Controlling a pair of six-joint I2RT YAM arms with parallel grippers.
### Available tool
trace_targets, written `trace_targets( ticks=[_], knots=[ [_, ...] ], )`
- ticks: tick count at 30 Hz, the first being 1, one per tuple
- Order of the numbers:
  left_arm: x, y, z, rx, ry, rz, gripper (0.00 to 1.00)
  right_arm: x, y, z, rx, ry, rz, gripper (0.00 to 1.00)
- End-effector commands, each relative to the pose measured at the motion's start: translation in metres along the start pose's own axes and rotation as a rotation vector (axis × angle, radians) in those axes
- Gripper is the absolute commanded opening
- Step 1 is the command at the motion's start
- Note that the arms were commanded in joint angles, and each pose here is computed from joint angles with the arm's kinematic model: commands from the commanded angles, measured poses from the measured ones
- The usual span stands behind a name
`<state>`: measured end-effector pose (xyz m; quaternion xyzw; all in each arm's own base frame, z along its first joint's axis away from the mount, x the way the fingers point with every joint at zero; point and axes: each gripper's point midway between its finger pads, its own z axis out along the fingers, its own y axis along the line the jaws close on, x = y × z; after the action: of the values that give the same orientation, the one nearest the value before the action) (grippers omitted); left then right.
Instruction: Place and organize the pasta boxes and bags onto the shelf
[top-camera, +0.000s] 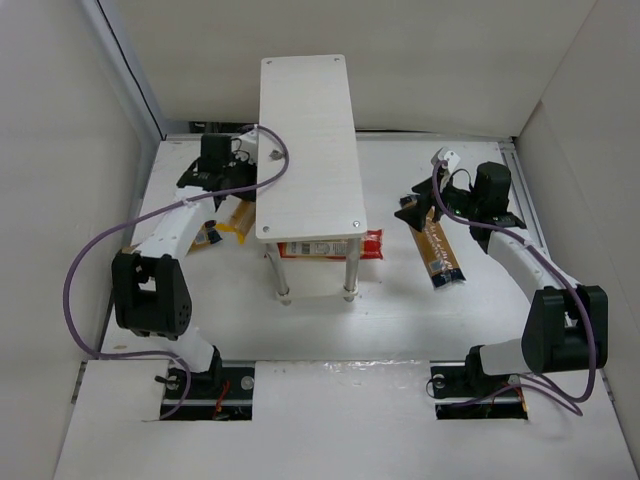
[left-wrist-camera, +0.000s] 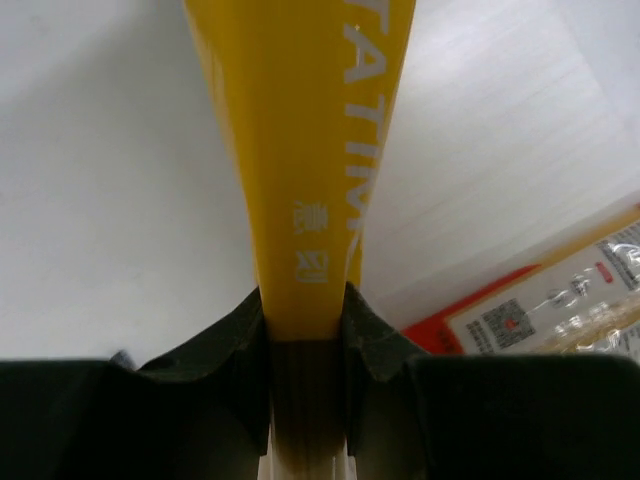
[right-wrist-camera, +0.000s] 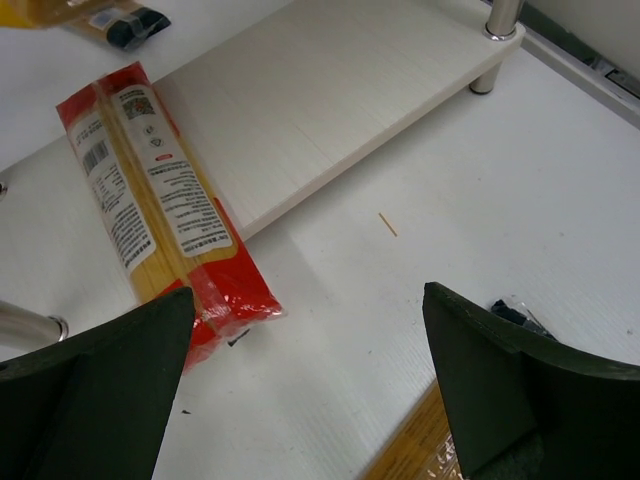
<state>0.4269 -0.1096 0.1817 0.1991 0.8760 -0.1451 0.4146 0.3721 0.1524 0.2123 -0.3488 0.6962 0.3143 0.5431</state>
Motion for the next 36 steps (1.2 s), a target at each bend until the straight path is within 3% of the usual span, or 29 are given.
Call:
trace_targets(
  ticks=[1,10,15,20,22,28,29,30,31,36],
  knots=[
    [-0.047,-0.038,0.009,0.115,-0.149,0.187,0.00,-0.013,0.004,-0.001,-0.033,-0.045,-0.047,1.00],
    [-0.051,-0.077,0.033,0.353,-0.166,0.229,0.00,-0.013,0.006,-0.002,-0.033,-0.045,-0.047,1.00],
    [-0.042,-0.077,0.052,0.382,-0.118,0.260,0.00,-0.010,0.009,-0.001,-0.053,-0.044,-0.040,1.00],
    [-0.018,-0.095,0.077,0.459,0.004,0.314,0.00,-0.007,0.007,0.000,-0.054,-0.039,-0.041,1.00],
    [-0.015,-0.099,0.082,0.457,0.017,0.342,0.05,-0.004,0.006,0.002,-0.056,-0.034,-0.034,1.00],
    [-0.004,-0.099,0.081,0.417,0.013,0.357,0.42,-0.008,0.005,0.002,-0.054,-0.039,-0.042,1.00],
    [-0.006,-0.098,0.080,0.404,0.001,0.353,0.57,-0.008,0.007,0.002,-0.065,-0.041,-0.042,1.00],
    [-0.005,-0.099,0.076,0.403,0.001,0.353,0.83,-0.008,0.007,0.002,-0.065,-0.041,-0.042,1.00],
    [-0.004,-0.095,0.077,0.378,0.010,0.345,1.00,-0.005,0.009,0.005,-0.075,-0.035,-0.035,1.00],
    [-0.015,-0.089,0.072,0.319,-0.027,0.316,1.00,-0.002,-0.006,0.008,0.017,-0.011,0.022,1.00]
  ],
)
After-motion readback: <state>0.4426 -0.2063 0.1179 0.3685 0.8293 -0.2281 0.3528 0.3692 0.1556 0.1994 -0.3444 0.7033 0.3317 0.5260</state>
